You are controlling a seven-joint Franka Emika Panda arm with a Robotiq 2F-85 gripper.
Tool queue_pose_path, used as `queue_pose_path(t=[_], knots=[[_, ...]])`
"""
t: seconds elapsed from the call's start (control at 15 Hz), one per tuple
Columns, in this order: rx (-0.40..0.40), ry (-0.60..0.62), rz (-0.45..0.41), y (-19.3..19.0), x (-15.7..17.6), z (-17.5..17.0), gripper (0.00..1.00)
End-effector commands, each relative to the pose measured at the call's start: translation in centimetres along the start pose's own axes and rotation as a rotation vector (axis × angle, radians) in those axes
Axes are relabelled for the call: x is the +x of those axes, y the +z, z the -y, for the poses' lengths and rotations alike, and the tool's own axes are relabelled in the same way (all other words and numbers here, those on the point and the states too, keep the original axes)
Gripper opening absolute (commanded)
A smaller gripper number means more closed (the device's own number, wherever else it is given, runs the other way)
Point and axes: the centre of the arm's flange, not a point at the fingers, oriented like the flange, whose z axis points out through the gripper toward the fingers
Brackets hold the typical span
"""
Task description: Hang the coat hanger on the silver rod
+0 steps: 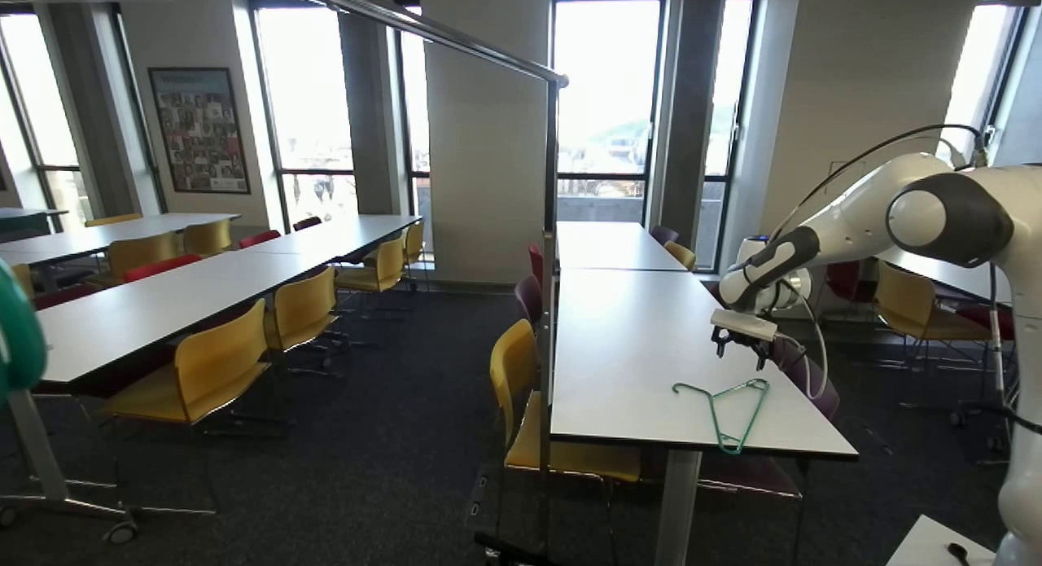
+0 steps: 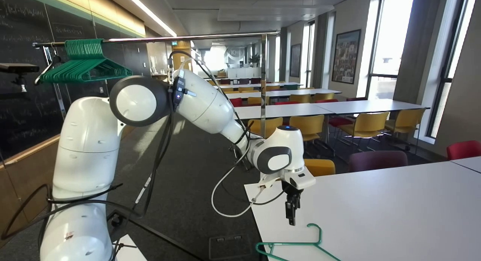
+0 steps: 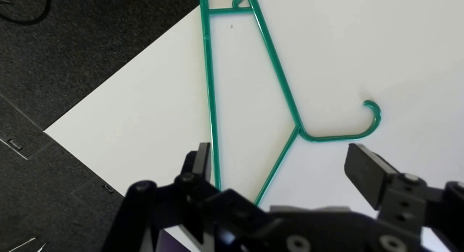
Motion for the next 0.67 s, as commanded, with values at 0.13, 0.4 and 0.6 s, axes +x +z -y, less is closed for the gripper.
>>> queue_pose_path(t=[0.13, 0.4, 0.6], knots=[[-0.009, -0.02, -0.002, 0.4, 0.4, -0.2, 1.0], [-0.03, -0.039, 0.022, 2.1, 2.0, -1.7, 1.0], [-0.042, -0.041, 0.03, 3.3, 3.6, -3.3, 1.0]])
